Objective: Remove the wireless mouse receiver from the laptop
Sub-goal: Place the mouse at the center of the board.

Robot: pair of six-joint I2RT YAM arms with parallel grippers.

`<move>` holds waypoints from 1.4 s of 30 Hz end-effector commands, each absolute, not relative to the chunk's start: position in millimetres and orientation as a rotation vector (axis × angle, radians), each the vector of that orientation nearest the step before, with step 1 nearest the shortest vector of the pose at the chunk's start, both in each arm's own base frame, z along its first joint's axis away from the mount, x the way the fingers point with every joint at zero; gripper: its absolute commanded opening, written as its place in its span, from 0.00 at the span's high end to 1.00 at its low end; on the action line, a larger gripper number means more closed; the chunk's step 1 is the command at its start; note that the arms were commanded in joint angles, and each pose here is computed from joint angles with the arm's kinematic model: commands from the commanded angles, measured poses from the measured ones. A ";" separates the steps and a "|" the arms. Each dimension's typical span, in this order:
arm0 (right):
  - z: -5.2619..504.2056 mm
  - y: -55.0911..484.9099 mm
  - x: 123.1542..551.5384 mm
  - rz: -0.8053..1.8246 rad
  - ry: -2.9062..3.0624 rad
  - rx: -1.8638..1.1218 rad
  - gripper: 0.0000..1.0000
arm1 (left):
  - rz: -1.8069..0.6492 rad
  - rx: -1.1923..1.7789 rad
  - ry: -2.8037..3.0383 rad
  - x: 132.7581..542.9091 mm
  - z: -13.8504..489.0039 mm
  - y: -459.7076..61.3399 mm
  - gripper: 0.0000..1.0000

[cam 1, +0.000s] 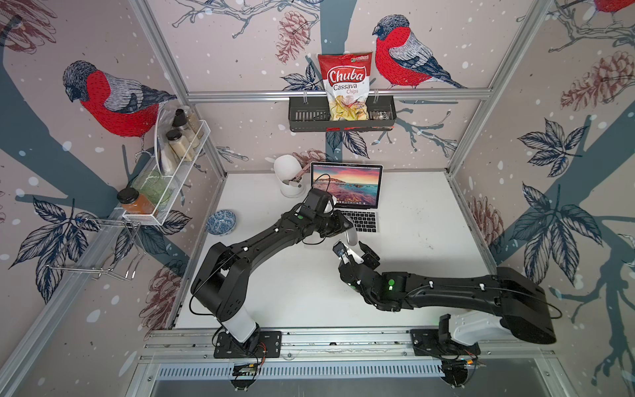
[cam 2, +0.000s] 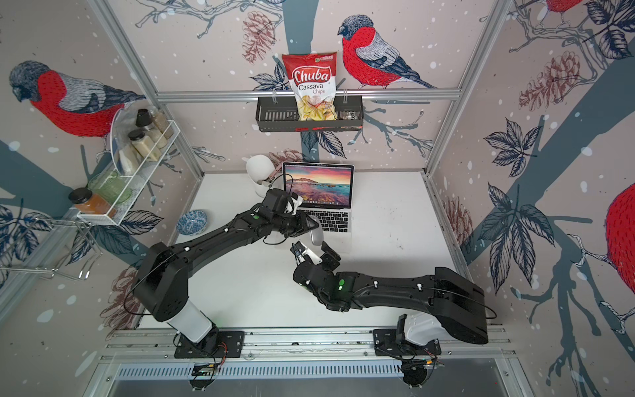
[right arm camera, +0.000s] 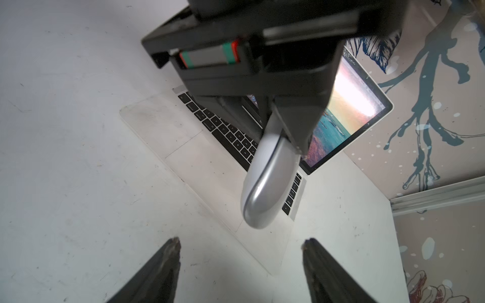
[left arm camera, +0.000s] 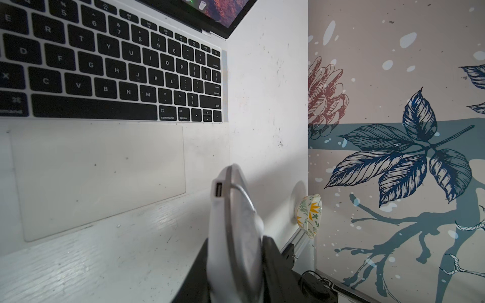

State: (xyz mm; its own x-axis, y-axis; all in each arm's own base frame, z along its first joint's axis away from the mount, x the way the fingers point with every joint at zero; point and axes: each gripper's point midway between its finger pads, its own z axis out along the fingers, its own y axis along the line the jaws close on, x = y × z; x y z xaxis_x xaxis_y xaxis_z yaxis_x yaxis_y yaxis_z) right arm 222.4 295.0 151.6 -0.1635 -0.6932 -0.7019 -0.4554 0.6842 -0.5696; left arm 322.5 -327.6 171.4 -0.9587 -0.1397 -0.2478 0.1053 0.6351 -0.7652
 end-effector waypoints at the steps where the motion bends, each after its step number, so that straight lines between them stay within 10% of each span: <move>1: 157.2 291.3 230.8 -0.348 1.779 -0.848 0.25 | -1.250 0.008 2.572 316.5 178.7 -327.4 1.00; 26: 159.2 292.0 245.4 -0.390 1.746 -0.755 0.46 | -1.374 0.019 2.570 296.8 183.7 -333.7 1.00; 37: 163.1 286.7 249.6 -0.422 1.741 -0.716 1.00 | -1.389 0.034 2.571 291.6 185.7 -337.0 1.00; 42: 163.8 287.3 248.9 -0.413 1.742 -0.724 1.00 | -1.392 0.038 2.567 291.2 185.2 -336.9 1.00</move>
